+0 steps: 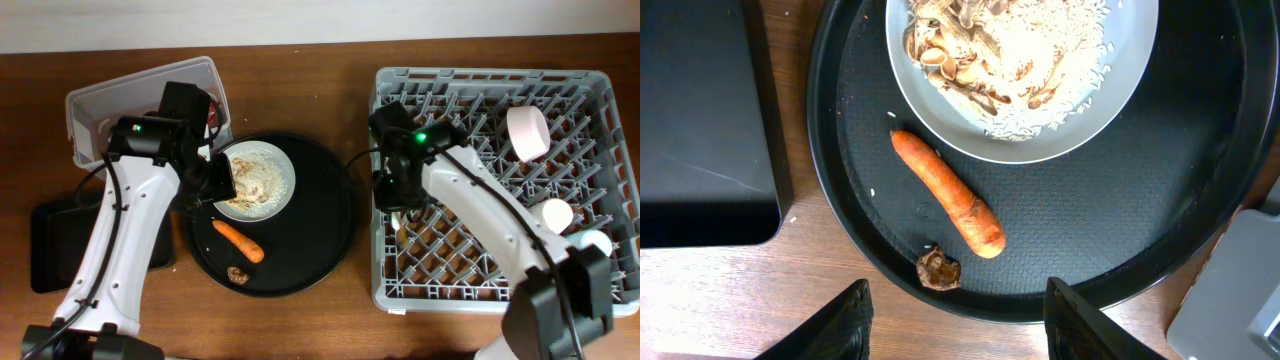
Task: Sort waste into correct bins and load items into the dishwasher rack
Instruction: 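Grasp the rim of the rice plate with the left gripper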
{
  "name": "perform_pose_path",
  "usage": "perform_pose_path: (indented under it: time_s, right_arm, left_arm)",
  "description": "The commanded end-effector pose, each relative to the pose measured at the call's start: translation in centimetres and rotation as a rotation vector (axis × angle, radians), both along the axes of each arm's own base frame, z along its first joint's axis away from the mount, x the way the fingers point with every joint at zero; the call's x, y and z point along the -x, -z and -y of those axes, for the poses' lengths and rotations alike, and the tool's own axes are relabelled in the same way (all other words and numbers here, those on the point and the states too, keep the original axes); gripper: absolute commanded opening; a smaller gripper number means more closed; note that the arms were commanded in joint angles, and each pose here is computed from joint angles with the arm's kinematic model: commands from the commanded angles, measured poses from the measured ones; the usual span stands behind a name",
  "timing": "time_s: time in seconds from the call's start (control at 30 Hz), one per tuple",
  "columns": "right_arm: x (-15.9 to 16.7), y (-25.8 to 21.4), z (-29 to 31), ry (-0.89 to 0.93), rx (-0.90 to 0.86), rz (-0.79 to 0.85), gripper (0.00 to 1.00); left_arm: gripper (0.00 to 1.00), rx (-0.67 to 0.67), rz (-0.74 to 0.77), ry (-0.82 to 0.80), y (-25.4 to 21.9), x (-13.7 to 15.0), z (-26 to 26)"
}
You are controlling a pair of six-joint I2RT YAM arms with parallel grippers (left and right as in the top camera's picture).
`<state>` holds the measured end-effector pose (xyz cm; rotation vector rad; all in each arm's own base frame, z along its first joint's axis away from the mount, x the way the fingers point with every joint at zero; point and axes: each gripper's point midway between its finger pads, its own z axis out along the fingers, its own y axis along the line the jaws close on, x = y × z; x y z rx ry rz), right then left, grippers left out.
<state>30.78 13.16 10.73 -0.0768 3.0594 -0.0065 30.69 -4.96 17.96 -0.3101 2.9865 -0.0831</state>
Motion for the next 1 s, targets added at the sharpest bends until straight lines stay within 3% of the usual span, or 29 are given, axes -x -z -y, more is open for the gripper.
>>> perform_pose_path:
  time_s: [0.0, 0.07, 0.13, 0.17, 0.2, 0.27, 0.37, 0.57, 0.7, 0.87, 0.97]
  right_arm:
    - [-0.3, 1.1, 0.0, 0.015, 0.008, -0.024, 0.18]
    - [-0.2, 1.0, 0.1, 0.015, 0.013, -0.025, 0.28]
    - [-0.3, -0.8, 0.7, 0.029, 0.008, 0.001, 0.30]
    - [-1.1, -4.4, 2.3, 0.070, 0.008, 0.093, 0.32]
    - [-1.6, -7.4, 4.2, 0.125, -0.007, 0.165, 0.46]
    - [-1.2, -11.2, 9.5, 0.247, -0.023, 0.255, 0.54]
    - [1.7, -11.1, 15.8, 0.371, 0.022, 0.173, 0.55]
    - [2.9, -10.6, 16.6, 0.409, 0.002, 0.118, 0.56]
    - [3.0, -10.6, 16.6, 0.409, 0.002, 0.117, 0.56]
    - [2.9, -10.6, 16.6, 0.409, 0.002, 0.119, 0.56]
    - [2.9, -10.6, 16.6, 0.409, 0.002, 0.121, 0.56]
  left_arm:
    - [0.55, -0.006, 0.023, 0.010, -0.6, 0.1, -0.3]
    - [0.55, -0.006, 0.023, 0.010, -0.6, 0.1, -0.3]
    - [0.55, -0.007, 0.022, 0.010, -0.6, 0.1, -0.3]
    - [0.55, -0.006, 0.024, 0.010, -0.6, 0.0, -0.3]
    - [0.55, -0.006, 0.025, 0.010, -0.6, 0.0, -0.3]
    - [0.63, -0.001, 0.058, 0.011, -0.7, -0.8, -0.1]
    - [0.67, 0.009, 0.139, 0.094, -0.5, -3.2, 2.2]
    - [0.70, 0.066, 0.178, 0.295, 7.7, -9.0, 12.8]
    - [0.70, 0.050, 0.104, 0.286, 13.4, -9.8, 13.8]
    - [0.67, 0.045, 0.085, 0.283, 16.7, -10.6, 14.1]
    - [0.56, 0.035, 0.051, 0.283, 18.2, -10.2, 14.0]
